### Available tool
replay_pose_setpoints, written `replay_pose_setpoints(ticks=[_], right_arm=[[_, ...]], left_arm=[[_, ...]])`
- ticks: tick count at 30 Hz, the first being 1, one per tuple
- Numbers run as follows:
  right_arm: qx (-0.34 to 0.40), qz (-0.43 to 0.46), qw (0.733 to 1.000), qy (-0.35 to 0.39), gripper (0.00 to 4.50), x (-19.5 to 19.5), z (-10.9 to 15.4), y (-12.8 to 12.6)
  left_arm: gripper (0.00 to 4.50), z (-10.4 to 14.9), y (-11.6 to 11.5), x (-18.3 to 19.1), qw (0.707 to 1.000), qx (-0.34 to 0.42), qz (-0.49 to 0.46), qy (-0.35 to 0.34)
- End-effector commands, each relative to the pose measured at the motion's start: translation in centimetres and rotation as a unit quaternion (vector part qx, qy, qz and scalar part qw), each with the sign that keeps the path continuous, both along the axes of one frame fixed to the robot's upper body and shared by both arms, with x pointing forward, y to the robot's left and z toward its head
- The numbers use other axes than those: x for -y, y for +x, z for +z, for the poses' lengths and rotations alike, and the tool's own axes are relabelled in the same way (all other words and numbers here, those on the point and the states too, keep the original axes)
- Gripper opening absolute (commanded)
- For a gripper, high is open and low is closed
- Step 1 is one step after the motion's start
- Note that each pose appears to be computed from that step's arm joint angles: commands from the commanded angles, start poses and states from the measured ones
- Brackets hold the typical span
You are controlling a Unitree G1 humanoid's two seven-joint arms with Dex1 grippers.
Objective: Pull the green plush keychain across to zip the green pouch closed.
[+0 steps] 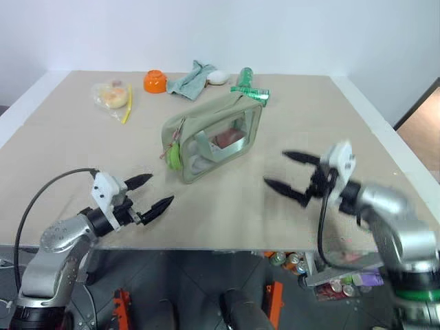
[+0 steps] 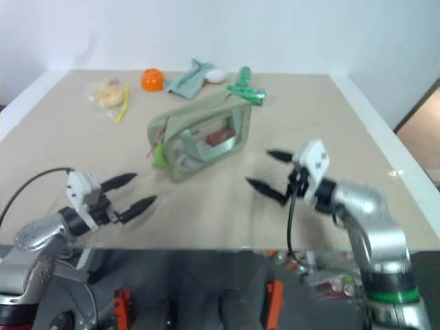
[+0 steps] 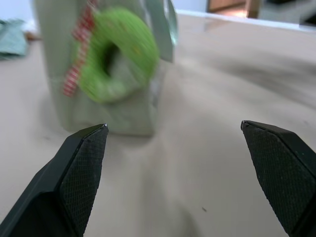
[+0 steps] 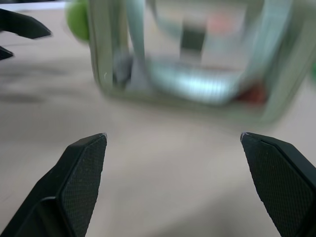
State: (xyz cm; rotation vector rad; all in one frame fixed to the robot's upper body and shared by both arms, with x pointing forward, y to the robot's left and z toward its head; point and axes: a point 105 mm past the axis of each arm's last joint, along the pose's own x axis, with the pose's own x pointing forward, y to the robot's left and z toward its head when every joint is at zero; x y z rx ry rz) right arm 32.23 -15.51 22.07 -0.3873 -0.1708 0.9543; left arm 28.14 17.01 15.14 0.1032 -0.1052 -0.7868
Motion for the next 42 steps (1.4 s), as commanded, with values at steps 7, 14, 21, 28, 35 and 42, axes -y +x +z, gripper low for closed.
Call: replay_pose_setpoints(ticks=[7,14,21,28,35,42], right_arm=[[0.137,0.122,0.973,-0.144,4.50,-6.0,8.4,6.9],[0.181,0.146,0.948,-0.217,4.50,-9.5,8.9,8.3],[0.192,0.148,0.937,-0.252,4.50,-9.5,8.1,8.5],[0.201,0.124,0.935,-0.266,2.92,-7.8,8.2,8.8],[0.197,0.114,0.934,-0.274,0.56,-7.5,7.7,9.1],[0.177,0.120,0.939,-0.269,0.03,-7.1,7.3,9.1]], left_arm=[[4.47,5.2,0.3,-0.1,0.992,0.084,0.068,-0.061],[4.47,7.4,-0.1,1.7,0.988,0.083,0.038,-0.121],[4.47,8.6,-0.5,3.5,0.992,0.081,-0.021,-0.094],[4.50,8.9,-0.4,4.0,0.992,0.077,-0.030,-0.092],[4.50,9.1,0.3,4.2,0.992,0.079,-0.027,-0.091],[4.50,9.0,0.9,4.1,0.992,0.079,-0.020,-0.093]])
